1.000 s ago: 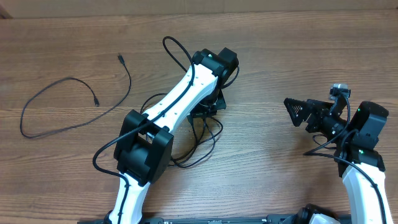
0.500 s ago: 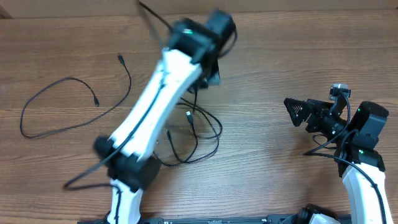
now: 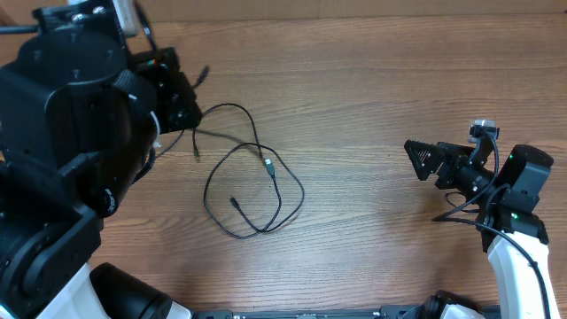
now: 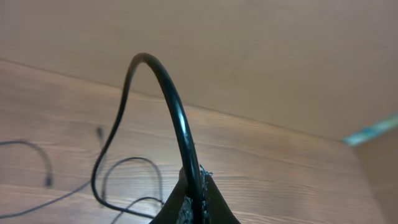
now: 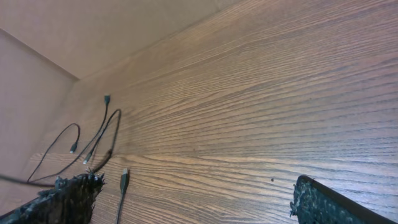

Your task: Untangle cables

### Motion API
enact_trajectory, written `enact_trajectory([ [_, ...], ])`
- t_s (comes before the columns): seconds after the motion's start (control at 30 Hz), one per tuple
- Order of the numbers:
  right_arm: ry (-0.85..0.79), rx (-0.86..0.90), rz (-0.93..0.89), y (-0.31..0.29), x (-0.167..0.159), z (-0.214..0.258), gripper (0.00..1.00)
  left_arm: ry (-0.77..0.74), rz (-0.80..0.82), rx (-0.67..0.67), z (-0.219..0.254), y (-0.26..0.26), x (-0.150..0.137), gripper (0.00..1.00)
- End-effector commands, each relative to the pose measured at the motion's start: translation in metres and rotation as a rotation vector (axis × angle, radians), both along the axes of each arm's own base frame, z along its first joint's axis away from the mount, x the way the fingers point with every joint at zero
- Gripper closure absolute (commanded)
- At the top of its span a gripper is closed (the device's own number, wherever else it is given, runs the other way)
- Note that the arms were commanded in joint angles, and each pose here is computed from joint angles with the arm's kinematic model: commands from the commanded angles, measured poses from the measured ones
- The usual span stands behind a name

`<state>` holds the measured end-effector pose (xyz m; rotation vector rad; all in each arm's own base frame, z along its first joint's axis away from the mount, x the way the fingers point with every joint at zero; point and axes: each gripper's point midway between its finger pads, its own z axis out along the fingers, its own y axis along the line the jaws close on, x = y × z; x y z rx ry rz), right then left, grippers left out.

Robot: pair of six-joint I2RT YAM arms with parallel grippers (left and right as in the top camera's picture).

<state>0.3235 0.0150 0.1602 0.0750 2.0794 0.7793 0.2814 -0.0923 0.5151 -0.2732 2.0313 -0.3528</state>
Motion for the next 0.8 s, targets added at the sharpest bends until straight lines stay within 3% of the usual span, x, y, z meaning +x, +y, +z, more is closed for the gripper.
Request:
enact_trajectory([
  [0.0,-0.010,-0.009,-0.005,-0.003,0.002,0.003,0.00,0.019,0.131,0.121,-0.011,0.022,0.018,0.96],
  [0.1,-0.003,-0.007,-0.005,-0.003,0.001,0.002,0.00,0.026,0.132,0.127,-0.013,0.021,0.019,0.96],
  [0.53,0.000,-0.006,-0.005,-0.002,0.000,0.001,0.00,0.192,-0.162,0.041,-0.050,-0.039,0.018,0.96],
  [0.77,0.005,-0.004,-0.005,-0.002,0.000,0.001,0.00,0.271,-0.105,0.123,-0.078,-0.033,0.032,0.96],
])
